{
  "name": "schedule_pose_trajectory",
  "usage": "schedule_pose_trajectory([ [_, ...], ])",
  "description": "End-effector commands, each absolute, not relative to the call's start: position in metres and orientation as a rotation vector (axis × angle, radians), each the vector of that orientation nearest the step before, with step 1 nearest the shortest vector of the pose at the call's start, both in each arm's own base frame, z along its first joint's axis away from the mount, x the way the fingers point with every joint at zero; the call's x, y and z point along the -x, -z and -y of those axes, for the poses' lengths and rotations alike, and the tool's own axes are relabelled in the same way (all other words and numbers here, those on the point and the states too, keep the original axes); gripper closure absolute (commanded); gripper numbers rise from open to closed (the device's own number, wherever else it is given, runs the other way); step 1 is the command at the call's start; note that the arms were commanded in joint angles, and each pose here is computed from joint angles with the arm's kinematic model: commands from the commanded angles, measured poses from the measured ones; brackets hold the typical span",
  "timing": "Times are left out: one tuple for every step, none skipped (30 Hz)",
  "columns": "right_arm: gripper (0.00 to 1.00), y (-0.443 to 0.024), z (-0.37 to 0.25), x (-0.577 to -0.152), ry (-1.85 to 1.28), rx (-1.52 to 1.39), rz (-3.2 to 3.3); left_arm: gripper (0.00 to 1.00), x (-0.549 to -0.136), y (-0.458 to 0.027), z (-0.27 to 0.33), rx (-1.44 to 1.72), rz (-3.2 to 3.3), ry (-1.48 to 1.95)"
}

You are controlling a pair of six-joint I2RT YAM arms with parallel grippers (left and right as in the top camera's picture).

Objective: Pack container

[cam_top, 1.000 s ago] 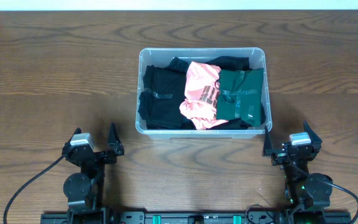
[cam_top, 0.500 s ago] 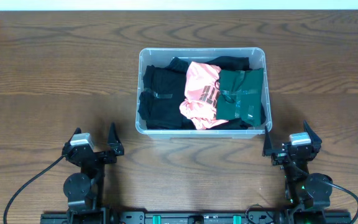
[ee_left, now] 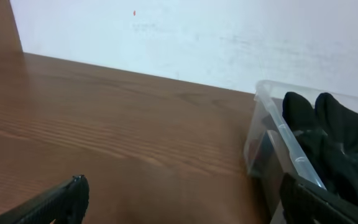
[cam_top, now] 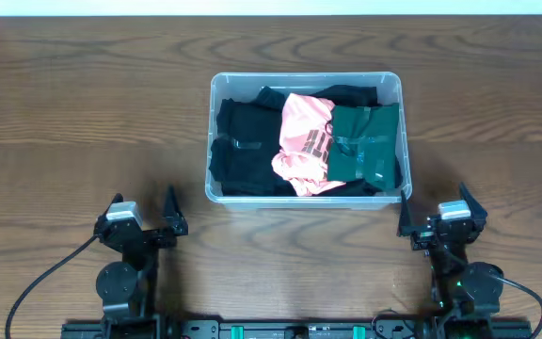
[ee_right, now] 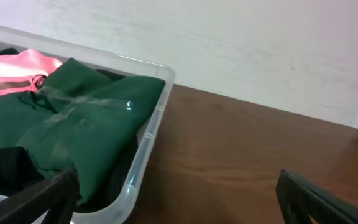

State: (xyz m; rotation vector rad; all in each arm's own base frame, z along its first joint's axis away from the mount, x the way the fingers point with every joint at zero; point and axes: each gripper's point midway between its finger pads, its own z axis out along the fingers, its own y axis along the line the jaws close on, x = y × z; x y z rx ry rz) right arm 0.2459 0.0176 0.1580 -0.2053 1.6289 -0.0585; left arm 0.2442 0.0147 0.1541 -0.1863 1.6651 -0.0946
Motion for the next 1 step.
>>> schedule_pose_trajectory([
  [0.01, -0.1574, -0.0152, -0.2458, 0.072, 0.201, -1.630, 0.02, -0.2438, -0.1386, -0.0135, 0.174, -1.710, 0.086],
])
